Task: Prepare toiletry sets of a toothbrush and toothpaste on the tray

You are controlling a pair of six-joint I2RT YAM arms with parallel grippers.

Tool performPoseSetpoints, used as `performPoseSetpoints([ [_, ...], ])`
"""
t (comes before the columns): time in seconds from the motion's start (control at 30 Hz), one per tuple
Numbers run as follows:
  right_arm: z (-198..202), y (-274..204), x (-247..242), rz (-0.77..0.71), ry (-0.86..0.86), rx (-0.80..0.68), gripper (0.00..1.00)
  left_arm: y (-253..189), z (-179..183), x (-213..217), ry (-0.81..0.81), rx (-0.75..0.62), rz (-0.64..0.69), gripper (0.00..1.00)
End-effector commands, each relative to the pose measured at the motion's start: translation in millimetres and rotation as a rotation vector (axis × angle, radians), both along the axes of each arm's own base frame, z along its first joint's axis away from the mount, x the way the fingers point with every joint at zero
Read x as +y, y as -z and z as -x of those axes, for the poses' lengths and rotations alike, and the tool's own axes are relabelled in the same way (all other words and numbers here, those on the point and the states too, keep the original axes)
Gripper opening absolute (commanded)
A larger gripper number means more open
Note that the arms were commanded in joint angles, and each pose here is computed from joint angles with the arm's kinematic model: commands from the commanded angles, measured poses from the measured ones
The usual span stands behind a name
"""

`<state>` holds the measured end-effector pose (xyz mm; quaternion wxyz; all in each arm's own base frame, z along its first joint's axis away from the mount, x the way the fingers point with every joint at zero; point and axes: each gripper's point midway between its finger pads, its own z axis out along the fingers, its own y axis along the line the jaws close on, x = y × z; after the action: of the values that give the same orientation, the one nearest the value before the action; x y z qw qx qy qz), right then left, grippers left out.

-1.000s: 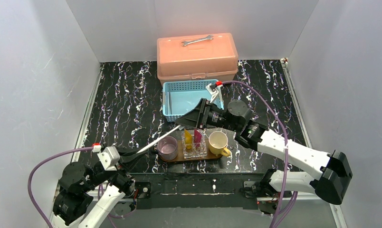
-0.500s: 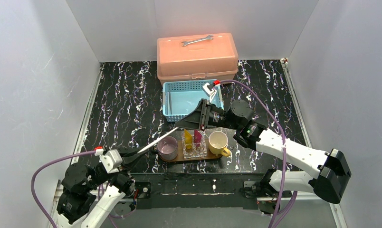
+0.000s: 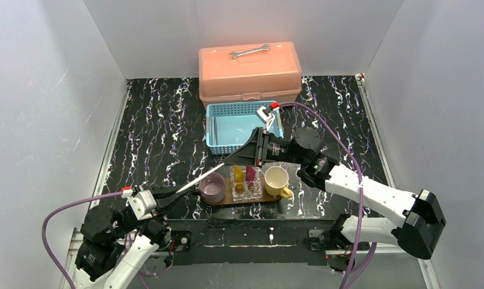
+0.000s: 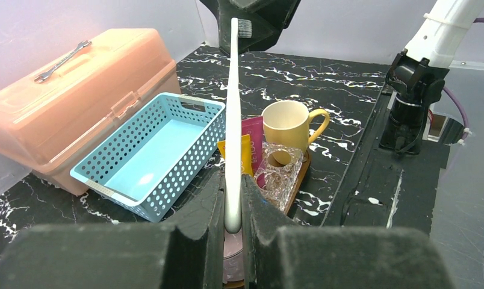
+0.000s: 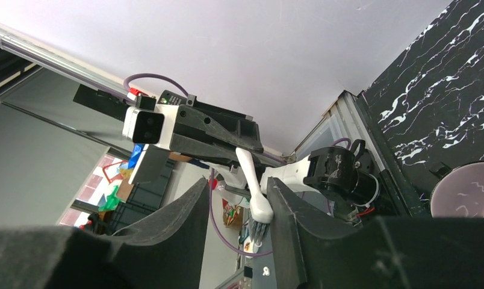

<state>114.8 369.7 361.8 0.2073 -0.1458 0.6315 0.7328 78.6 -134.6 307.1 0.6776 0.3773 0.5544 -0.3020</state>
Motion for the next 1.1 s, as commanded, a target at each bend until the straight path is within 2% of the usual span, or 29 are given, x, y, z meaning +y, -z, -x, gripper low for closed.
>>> performPoseSetpoints([
  [0.0,10,-21,-11,-0.068,-0.023,-0.058,0.46,-7,8,3,0.011,-0.074,0.014,0.00],
  [0.13,10,-21,-12,-0.068,-0.021,-0.058,0.39,-5,8,4,0.012,-0.078,0.003,0.00],
  [0.4,10,-19,-12,-0.067,-0.024,-0.056,0.15,-3,13,3,0.036,-0.092,-0.016,0.00],
  [0.5,10,-19,-12,-0.066,-0.028,-0.057,0.03,-2,14,3,0.036,-0.097,-0.023,0.00],
  [0.57,11,-19,-12,-0.065,-0.032,-0.056,0.01,-2,13,4,0.029,-0.101,-0.024,0.02],
  [0.7,11,-17,-12,-0.046,-0.029,-0.071,0.01,-4,16,5,0.031,-0.107,-0.018,0.30],
  [0.73,11,-18,-13,-0.040,-0.024,-0.080,0.01,-5,16,5,0.032,-0.107,-0.013,0.39],
  [0.77,11,-18,-14,-0.032,-0.017,-0.089,0.01,-6,17,5,0.033,-0.107,-0.008,0.54],
  [0.8,10,-17,-14,-0.021,-0.010,-0.097,0.01,-8,18,6,0.033,-0.107,-0.001,0.85],
  [0.83,10,-18,-15,-0.012,-0.004,-0.109,0.01,-9,19,5,0.041,-0.109,0.001,0.97],
  [1.07,7,-22,-24,0.058,0.054,-0.191,0.01,-15,25,3,0.067,-0.088,0.021,0.98],
])
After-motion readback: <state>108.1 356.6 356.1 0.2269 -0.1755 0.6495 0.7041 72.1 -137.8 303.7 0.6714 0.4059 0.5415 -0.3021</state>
